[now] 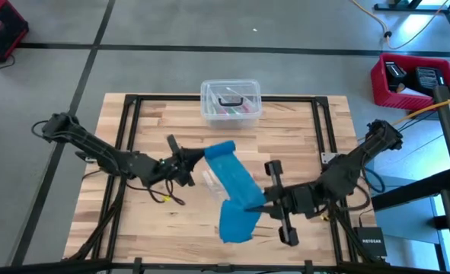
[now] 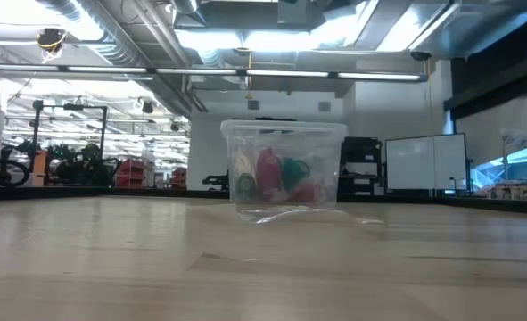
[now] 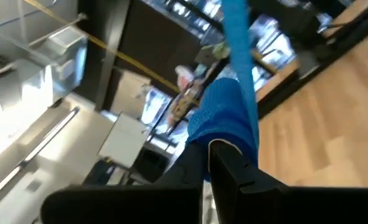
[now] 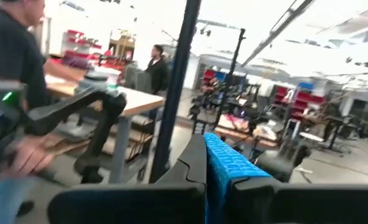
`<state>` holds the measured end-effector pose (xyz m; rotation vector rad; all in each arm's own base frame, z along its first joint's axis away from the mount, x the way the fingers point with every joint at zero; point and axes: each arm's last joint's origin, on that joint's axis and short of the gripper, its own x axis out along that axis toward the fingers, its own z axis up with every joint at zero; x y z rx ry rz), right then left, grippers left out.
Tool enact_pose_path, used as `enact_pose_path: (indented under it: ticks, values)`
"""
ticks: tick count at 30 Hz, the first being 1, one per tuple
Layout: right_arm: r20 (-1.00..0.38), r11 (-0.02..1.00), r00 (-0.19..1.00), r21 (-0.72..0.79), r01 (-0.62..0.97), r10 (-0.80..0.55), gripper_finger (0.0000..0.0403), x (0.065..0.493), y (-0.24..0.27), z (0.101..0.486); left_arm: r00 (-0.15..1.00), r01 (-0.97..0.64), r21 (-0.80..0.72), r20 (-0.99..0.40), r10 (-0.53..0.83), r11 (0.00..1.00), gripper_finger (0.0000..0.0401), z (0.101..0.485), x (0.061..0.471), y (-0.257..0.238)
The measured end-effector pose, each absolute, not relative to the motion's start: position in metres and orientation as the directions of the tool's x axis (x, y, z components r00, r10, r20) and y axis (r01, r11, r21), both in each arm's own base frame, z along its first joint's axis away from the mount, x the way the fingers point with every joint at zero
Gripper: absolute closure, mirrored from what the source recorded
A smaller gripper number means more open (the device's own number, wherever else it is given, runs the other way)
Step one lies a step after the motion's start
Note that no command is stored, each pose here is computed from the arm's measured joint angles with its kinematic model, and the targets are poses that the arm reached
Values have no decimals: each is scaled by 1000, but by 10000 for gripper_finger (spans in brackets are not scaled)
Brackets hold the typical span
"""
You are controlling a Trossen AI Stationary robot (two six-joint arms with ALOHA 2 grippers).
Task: Roll bandage
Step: Roll the blue bandage
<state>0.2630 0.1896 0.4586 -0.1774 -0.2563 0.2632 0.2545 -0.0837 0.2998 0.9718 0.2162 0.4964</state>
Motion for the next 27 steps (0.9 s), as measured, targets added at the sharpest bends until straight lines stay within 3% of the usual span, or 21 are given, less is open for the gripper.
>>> enact_pose_path:
  ticks: [9, 15, 27]
  values:
    - [288, 992, 949, -22, -126, 127, 403, 284, 141, 481, 919, -166, 808, -82, 387, 565, 401, 260, 268, -111]
    - [253, 991, 967, 137, -3, -32, 403, 306, 87, 478, 939, -105, 778, -127, 319, 619, 401, 239, 270, -134]
    - [-59, 938, 986, 306, 165, -154, 402, 329, -20, 443, 975, -59, 712, -109, 193, 700, 401, 232, 259, -168]
